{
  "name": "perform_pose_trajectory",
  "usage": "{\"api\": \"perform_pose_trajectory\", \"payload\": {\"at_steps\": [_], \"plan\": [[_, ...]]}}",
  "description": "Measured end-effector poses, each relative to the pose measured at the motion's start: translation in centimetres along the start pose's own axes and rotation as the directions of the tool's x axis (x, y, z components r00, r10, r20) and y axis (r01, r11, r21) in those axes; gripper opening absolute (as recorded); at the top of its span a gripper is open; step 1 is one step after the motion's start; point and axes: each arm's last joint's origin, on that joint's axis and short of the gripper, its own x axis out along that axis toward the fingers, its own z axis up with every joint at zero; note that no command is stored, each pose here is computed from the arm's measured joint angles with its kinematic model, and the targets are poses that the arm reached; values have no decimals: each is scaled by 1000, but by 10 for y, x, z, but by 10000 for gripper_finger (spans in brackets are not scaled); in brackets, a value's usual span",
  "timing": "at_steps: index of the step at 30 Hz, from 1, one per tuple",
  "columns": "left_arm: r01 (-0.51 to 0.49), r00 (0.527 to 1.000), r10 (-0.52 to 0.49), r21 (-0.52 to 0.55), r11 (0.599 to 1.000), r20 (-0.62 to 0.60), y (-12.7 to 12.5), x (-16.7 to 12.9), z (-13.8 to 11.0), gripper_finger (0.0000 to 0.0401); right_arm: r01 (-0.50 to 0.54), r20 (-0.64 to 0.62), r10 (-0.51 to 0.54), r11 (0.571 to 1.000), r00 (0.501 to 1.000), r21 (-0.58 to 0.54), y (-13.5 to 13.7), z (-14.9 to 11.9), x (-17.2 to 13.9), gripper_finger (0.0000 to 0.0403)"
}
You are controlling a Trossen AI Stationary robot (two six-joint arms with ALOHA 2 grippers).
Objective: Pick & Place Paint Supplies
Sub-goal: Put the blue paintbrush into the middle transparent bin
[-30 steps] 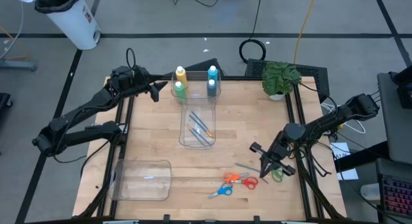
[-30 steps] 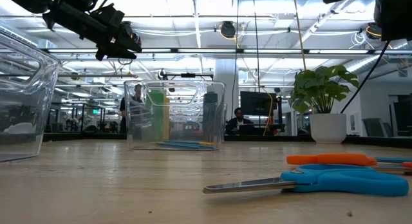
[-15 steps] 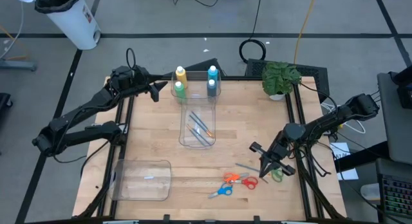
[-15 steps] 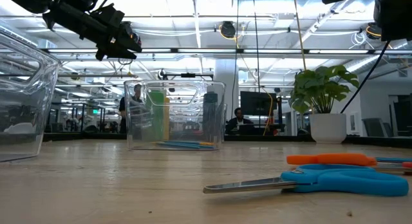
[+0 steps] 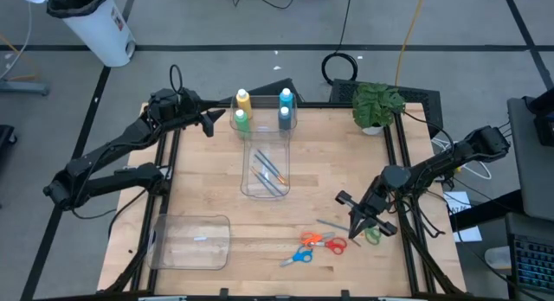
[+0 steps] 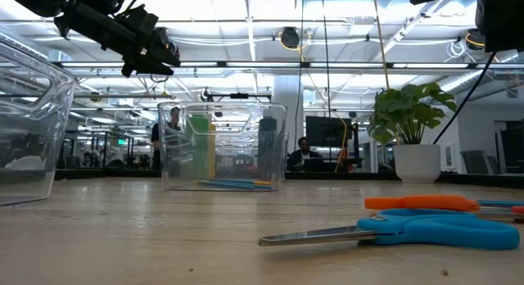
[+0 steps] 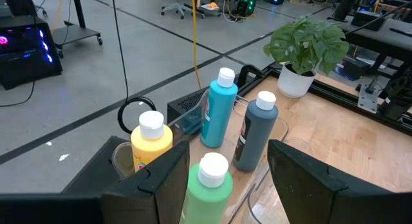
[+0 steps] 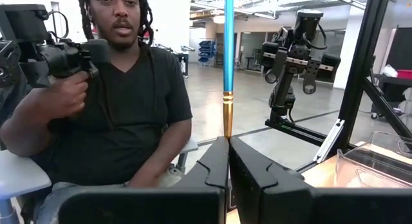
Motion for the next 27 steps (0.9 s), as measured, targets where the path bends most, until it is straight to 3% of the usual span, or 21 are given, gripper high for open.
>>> {"api": "perform_pose_trajectory", "payload": {"at_steps": [10, 14, 19, 27], "plan": [[0, 1000, 0, 0, 1000, 0, 0, 0, 0, 214, 15, 0, -15, 1000, 1000, -3, 0, 0, 0, 0], [0, 1000, 0, 0, 1000, 0, 0, 0, 0, 214, 156, 1, -156, 988, 988, -2, -4, 0, 0, 0], [0, 1000, 0, 0, 1000, 0, 0, 0, 0, 214, 356, -32, -355, 934, 934, 11, -10, -4, -2, 0], [0, 1000, 0, 0, 1000, 0, 0, 0, 0, 214, 520, -48, -519, 854, 853, 0, -20, -15, 1, 0]]}}
